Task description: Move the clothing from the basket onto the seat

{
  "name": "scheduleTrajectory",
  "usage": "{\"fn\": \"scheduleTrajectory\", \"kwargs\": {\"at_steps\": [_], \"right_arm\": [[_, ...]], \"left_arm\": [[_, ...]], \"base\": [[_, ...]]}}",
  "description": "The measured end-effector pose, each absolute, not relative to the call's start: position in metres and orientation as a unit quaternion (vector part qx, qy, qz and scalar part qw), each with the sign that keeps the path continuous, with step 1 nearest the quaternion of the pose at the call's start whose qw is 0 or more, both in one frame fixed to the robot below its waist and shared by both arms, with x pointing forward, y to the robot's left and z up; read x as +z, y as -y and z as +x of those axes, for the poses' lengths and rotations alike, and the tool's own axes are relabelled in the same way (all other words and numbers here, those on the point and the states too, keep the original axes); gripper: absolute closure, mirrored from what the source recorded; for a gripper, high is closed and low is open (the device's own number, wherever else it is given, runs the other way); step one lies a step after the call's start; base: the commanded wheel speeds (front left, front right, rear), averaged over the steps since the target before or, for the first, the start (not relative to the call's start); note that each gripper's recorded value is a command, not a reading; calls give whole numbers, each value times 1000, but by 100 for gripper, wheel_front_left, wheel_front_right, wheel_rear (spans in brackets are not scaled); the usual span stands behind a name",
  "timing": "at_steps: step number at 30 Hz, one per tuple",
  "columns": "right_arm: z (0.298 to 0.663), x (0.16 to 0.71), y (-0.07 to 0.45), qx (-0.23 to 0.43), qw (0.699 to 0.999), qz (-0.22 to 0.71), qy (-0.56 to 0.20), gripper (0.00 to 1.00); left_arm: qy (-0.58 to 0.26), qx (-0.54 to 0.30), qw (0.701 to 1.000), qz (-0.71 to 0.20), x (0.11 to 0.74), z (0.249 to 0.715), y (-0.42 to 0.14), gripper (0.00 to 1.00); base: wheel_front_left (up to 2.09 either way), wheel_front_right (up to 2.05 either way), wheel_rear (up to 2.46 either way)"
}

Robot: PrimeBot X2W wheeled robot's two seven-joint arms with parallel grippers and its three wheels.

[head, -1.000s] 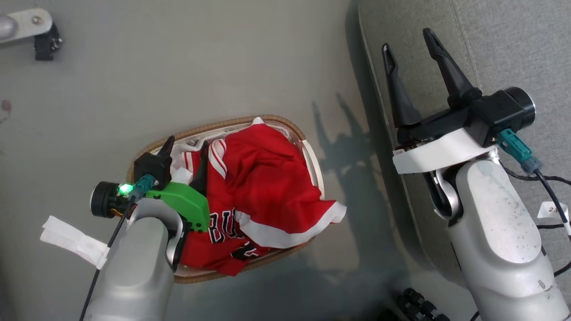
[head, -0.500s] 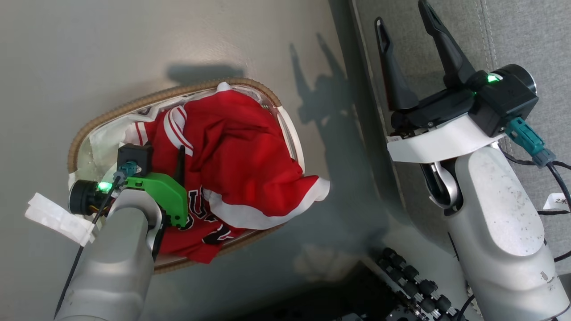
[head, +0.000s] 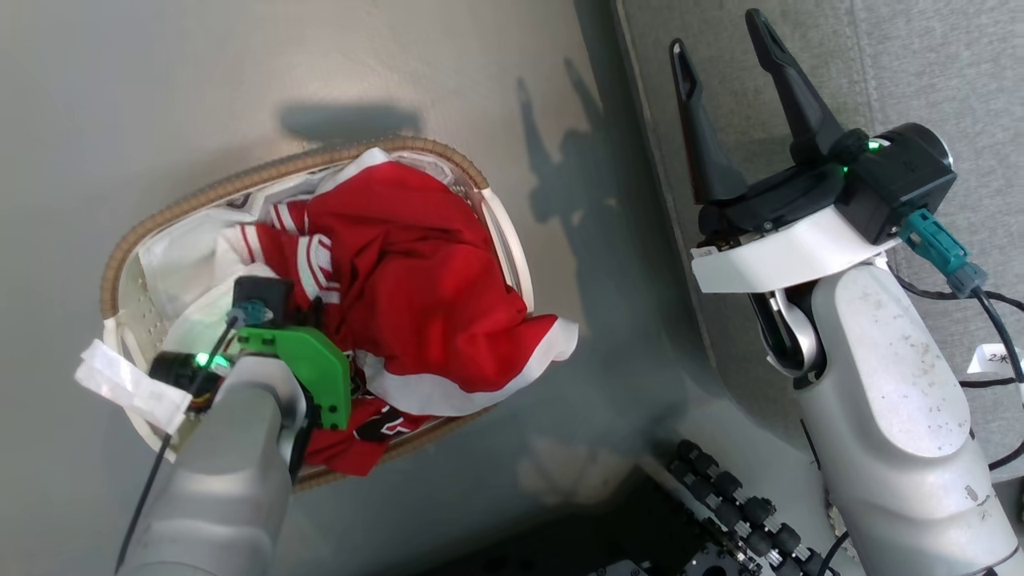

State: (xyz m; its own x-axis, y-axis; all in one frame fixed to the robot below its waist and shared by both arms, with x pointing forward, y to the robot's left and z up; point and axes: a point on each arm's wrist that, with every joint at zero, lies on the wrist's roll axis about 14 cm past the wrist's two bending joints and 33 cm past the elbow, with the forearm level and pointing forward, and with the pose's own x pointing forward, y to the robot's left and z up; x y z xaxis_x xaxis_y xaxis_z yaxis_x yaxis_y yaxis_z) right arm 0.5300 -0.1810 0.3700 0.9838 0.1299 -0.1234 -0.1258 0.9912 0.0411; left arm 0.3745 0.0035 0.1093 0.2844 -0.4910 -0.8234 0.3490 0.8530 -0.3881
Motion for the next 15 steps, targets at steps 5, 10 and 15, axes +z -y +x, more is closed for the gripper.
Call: {"fn": "scheduleTrajectory", "kwargs": {"at_steps": [5, 10, 15], "right_arm": [[525, 385, 182, 61, 996, 18, -55, 0], [512, 401, 183, 55, 997, 21, -49, 0], [496, 419, 183, 50, 998, 26, -42, 0]], "left_arm": [[-529, -257, 805, -80, 127, 367, -3, 100], [-508, -250, 819, -93, 153, 363, -4, 100], [-482, -244, 835, -105, 182, 359, -6, 100]], "base": [[0, 0, 0], [0, 0, 0], [0, 0, 0]]}}
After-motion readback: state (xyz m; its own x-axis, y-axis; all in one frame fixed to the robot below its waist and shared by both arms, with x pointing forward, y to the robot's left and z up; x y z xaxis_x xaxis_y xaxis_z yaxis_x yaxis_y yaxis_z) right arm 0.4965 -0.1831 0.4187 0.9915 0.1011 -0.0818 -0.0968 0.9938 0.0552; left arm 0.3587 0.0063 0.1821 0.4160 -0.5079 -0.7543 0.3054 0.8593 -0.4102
